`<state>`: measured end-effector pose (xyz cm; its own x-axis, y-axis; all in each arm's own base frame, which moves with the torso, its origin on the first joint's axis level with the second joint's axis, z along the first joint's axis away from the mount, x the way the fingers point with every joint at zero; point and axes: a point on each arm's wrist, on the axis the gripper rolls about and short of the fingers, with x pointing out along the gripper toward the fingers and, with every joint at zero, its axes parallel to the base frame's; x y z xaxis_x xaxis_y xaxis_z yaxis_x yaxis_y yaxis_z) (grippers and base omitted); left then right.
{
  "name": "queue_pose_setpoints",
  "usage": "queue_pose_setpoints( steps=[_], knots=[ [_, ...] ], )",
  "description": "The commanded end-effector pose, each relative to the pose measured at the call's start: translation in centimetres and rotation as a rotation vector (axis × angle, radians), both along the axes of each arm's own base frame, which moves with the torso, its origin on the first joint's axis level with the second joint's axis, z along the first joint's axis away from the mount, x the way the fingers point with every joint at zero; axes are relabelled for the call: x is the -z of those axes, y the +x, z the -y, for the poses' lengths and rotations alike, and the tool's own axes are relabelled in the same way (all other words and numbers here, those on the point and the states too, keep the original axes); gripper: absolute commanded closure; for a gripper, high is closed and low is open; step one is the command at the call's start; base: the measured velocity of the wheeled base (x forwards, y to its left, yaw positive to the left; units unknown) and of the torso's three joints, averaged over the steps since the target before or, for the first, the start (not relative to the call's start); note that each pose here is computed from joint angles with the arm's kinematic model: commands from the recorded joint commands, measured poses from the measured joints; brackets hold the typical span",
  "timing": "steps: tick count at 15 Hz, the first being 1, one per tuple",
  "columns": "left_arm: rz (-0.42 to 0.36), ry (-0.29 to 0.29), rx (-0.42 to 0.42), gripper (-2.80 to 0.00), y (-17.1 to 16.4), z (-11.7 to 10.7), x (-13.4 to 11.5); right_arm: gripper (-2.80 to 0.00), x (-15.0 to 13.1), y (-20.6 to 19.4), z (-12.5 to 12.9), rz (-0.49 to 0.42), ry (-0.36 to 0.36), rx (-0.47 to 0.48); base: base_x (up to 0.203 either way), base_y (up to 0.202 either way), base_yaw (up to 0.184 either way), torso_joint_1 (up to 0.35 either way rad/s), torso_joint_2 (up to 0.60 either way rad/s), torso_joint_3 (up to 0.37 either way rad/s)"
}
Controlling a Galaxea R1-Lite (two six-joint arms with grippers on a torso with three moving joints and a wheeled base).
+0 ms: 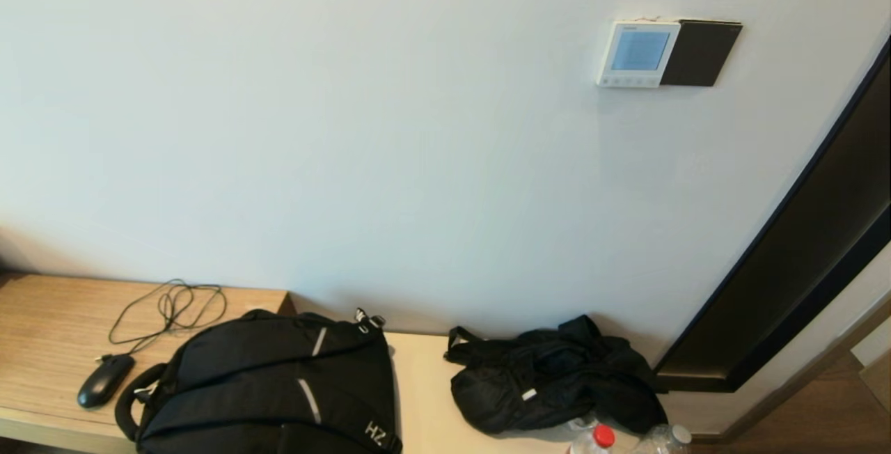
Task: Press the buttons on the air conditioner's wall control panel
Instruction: Turn on the central air conditioner
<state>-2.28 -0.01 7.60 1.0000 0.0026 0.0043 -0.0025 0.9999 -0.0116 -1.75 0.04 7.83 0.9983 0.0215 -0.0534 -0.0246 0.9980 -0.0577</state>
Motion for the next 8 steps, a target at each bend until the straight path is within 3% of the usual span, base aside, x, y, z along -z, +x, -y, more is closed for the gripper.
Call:
queue_pose_setpoints(
  steps=[1, 8],
  knots=[
    [0.002, -0.001, -0.001, 0.00, 0.0, 0.0, 0.0, 0.00, -1.1, 1.3, 0.0, -0.052, -0.001, 0.003, 0.000, 0.000, 0.000, 0.000, 0.00, 0.000],
    [0.000, -0.001, -0.001, 0.00, 0.0, 0.0, 0.0, 0.00, -10.7, 8.9, -0.1, 0.134, -0.044, 0.045, 0.000, 0.000, 0.000, 0.000, 0.00, 0.000]
  ],
)
